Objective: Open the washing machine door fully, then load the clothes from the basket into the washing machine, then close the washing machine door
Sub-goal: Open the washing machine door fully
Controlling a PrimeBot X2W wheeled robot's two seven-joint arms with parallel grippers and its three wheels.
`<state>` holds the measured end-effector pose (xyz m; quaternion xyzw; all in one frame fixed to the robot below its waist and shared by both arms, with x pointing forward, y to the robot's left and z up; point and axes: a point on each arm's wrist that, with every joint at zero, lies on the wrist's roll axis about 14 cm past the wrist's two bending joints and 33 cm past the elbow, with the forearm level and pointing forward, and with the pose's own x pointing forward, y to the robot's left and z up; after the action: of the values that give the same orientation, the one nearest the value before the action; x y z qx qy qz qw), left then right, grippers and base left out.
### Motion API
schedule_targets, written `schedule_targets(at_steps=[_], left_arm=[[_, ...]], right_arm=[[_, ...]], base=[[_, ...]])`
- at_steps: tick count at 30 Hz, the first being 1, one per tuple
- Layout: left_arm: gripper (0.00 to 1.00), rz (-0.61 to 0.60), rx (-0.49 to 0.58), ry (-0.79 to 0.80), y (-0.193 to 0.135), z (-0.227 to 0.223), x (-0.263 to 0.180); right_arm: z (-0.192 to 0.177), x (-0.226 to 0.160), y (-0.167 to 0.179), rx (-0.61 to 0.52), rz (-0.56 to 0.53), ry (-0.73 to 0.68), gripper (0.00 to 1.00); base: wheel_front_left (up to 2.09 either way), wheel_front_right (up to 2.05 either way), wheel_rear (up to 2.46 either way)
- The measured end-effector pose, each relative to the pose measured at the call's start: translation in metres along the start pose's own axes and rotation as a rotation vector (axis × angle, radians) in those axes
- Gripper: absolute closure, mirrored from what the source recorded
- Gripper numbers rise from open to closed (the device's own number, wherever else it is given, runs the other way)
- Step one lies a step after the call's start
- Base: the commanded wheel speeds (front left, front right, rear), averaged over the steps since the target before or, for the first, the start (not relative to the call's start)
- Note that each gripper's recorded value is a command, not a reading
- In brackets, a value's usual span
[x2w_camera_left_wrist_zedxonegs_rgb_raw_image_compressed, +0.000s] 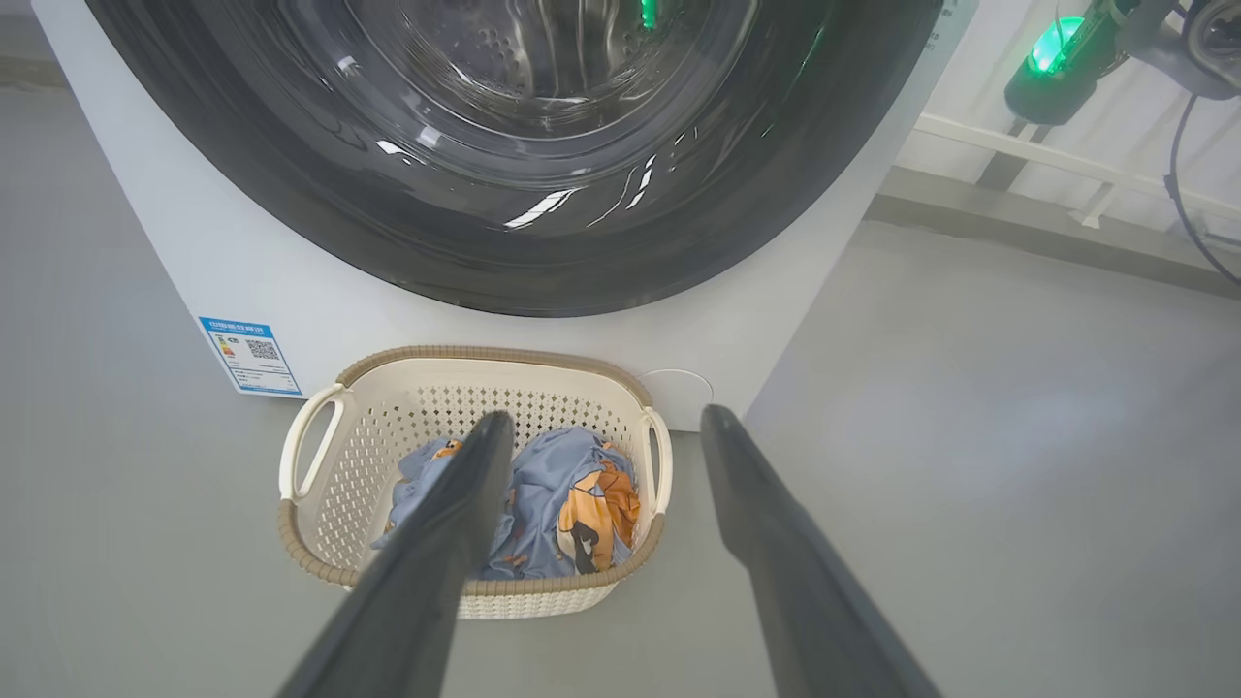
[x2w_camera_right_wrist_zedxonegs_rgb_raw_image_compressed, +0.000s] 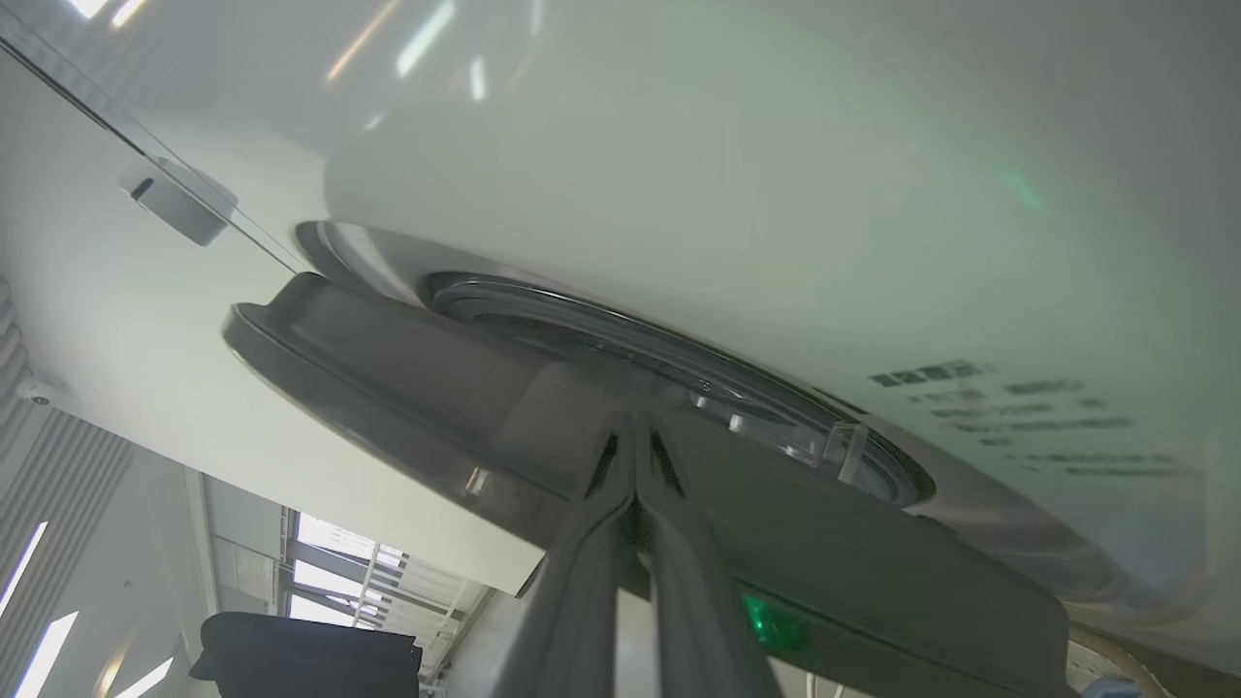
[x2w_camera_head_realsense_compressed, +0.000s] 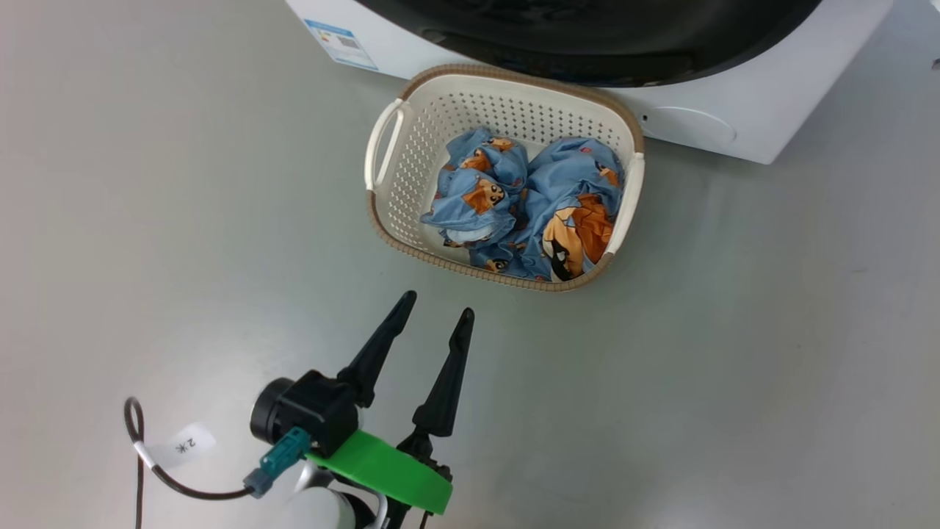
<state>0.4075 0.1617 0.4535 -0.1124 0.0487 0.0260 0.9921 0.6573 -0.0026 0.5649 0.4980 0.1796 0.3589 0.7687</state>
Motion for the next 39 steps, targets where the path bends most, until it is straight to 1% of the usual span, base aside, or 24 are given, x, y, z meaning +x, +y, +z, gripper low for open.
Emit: schedule_targets(at_steps=[13, 19, 25, 31, 39], left_arm=[[0.00, 0.023, -0.006, 0.004, 0.005, 0.000, -0.003], [0.00, 0.025, -0.005, -0.003, 0.005, 0.003, -0.004], [0.00, 0.017, -0.008, -0.015, 0.003, 0.007, -0.004], [0.00, 0.001, -0.009, -0.039, -0.001, 0.016, -0.007], [0.00, -0.009, 0.013, -0.075, -0.001, 0.028, -0.012]], right_arm=[[0.001, 0.013, -0.006, -0.015, -0.008, 0.015, 1.00], [-0.001, 0.016, -0.001, -0.042, -0.012, 0.027, 1.00], [-0.011, 0.016, 0.005, -0.072, -0.015, 0.075, 1.00], [-0.038, 0.006, 0.016, -0.109, -0.013, 0.159, 1.00], [-0.070, -0.011, 0.026, -0.111, -0.012, 0.237, 1.00]], base=[[0.00, 0.00, 0.00], [0.00, 0.00, 0.00], [0.00, 0.00, 0.00], [0.00, 0.00, 0.00], [0.00, 0.00, 0.00]])
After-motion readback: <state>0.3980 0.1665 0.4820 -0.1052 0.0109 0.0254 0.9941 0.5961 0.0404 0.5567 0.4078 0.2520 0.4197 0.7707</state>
